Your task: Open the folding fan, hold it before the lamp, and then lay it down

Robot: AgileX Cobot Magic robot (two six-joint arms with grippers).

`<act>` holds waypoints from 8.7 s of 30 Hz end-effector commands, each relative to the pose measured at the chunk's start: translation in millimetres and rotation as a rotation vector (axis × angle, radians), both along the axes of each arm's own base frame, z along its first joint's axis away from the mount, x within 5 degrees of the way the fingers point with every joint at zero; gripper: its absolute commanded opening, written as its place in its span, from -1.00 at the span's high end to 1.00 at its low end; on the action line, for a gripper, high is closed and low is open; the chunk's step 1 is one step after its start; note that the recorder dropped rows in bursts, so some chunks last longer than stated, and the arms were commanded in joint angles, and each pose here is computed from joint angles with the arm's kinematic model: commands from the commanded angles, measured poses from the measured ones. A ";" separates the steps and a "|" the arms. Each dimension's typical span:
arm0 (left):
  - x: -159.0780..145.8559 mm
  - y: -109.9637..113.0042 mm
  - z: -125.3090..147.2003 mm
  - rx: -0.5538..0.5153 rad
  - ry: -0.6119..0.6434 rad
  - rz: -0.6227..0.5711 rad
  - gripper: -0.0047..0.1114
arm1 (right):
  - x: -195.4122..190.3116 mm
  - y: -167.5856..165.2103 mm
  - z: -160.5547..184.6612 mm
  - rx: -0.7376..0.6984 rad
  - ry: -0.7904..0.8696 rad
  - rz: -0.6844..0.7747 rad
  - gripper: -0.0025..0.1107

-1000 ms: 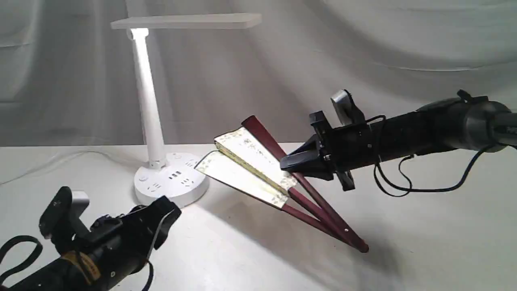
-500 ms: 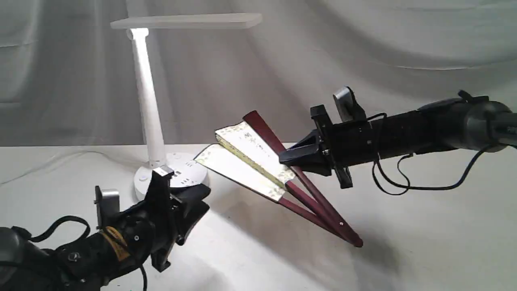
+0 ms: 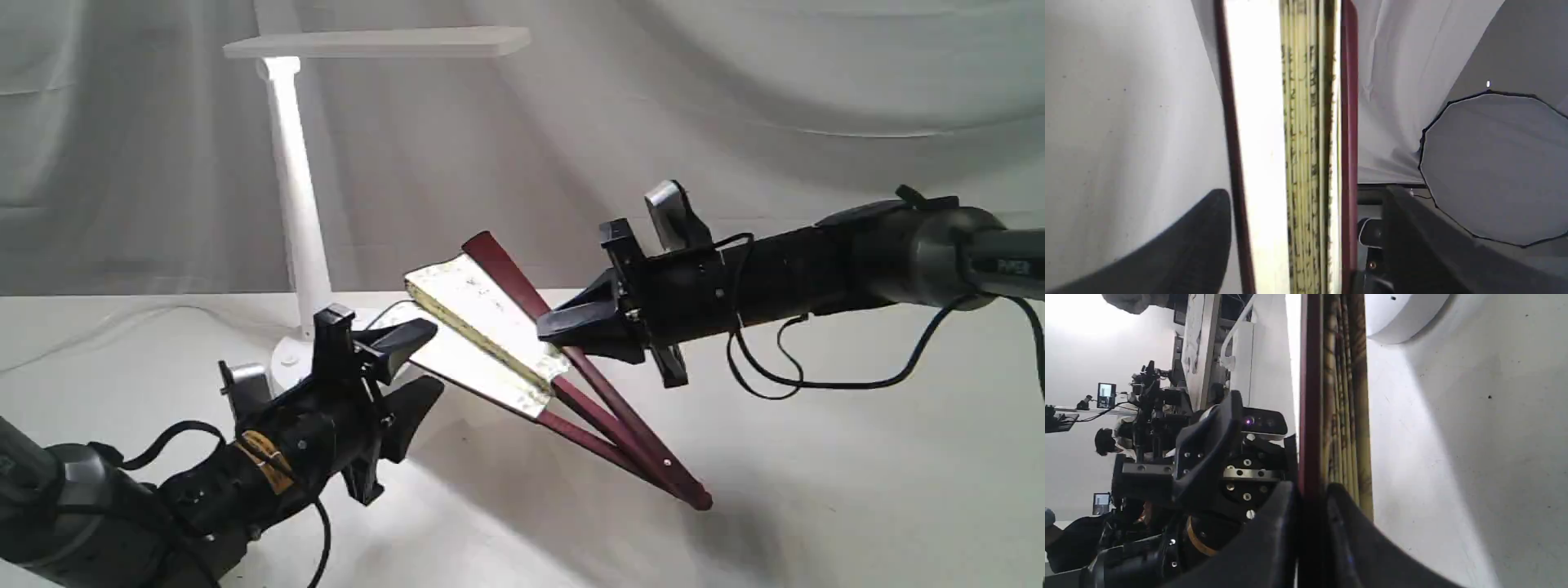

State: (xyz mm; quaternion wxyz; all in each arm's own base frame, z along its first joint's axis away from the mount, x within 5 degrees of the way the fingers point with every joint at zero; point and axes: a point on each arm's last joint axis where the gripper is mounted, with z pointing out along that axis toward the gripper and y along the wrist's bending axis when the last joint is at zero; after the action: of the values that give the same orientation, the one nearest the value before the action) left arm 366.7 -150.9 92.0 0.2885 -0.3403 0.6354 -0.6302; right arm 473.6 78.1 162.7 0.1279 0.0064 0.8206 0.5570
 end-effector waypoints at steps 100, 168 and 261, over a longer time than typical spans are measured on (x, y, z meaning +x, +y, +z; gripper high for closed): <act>15.4 -28.8 2.2 -0.069 -0.004 -0.288 0.92 | 5.8 -3.6 -26.8 0.086 0.096 -0.058 0.47; 4.3 -72.7 12.5 -0.195 -0.007 -0.115 0.92 | -45.7 -181.7 -16.1 0.034 0.108 -0.402 0.96; 18.2 -51.5 56.6 -0.126 -0.212 0.179 0.92 | -189.7 -250.7 -30.9 0.137 0.209 -0.763 0.96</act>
State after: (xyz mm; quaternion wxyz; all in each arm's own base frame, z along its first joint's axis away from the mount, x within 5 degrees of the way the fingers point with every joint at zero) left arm 376.3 -217.4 129.3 0.3541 -0.3007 0.5983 -0.6528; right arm 293.3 -174.1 137.5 0.2436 0.4173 0.6778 0.5541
